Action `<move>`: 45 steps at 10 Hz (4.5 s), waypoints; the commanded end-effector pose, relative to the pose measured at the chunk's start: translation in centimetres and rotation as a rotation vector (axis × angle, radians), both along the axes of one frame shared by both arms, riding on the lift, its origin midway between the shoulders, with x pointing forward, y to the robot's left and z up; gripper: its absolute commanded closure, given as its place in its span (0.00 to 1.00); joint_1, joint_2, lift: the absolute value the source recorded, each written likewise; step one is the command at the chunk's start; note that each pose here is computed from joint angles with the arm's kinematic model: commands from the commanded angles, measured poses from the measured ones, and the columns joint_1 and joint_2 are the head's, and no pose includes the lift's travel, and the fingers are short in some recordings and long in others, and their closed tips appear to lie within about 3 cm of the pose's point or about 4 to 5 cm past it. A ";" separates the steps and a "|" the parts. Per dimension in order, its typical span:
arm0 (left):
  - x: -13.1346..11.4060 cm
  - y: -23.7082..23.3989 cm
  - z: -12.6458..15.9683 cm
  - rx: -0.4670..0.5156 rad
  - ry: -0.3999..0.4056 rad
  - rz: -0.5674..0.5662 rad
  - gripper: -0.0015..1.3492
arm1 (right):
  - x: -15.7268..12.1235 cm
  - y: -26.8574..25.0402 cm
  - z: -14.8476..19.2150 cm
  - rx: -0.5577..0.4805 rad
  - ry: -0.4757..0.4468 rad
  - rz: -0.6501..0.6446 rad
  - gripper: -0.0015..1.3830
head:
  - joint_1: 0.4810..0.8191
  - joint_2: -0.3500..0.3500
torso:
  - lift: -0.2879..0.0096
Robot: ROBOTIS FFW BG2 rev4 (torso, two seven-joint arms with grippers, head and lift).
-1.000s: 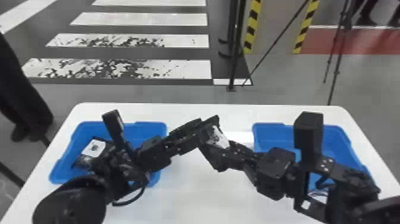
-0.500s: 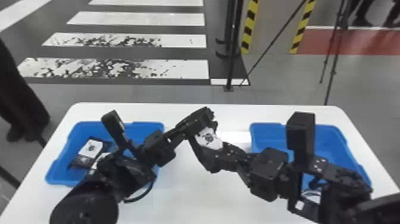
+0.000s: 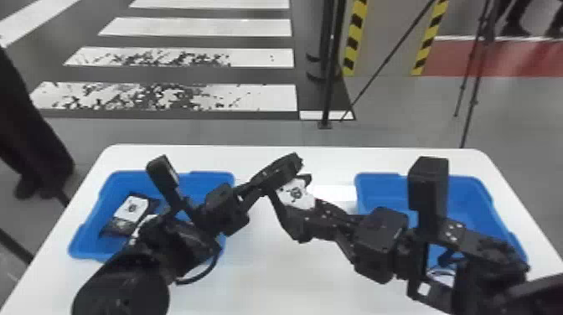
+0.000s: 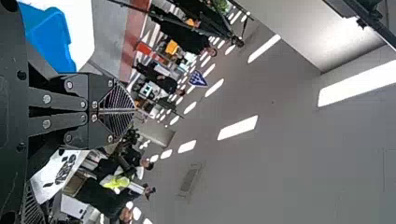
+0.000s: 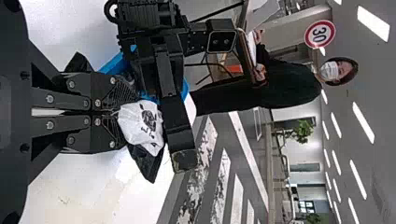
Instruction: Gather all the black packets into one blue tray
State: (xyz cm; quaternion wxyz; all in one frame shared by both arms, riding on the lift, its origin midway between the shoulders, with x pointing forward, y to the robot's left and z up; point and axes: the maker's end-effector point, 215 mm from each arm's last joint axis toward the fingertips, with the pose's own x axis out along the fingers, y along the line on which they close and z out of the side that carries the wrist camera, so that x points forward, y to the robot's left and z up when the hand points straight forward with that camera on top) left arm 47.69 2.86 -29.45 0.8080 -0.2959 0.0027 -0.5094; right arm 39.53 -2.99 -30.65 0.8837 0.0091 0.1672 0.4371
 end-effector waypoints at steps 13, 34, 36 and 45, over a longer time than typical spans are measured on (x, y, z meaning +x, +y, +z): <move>1.5 22.6 1.1 0.287 -0.228 0.463 0.89 | -0.9 -15.0 -6.6 0.073 0.101 -0.402 0.16 | 0.63 0.64 | 0.60; -20.7 30.0 -5.6 0.488 0.011 0.919 0.21 | -13.5 -34.2 -4.5 0.015 -0.400 -0.904 0.16 | 0.63 0.36 | 0.60; -20.5 29.6 -6.0 0.491 0.022 0.904 0.22 | -13.6 -34.3 -4.5 0.017 -0.398 -0.908 0.16 | 0.63 0.36 | 0.60; -20.1 29.3 -6.3 0.478 0.036 0.895 0.23 | -13.5 -34.5 -4.4 0.028 -0.400 -0.917 0.16 | 0.63 0.33 | 0.60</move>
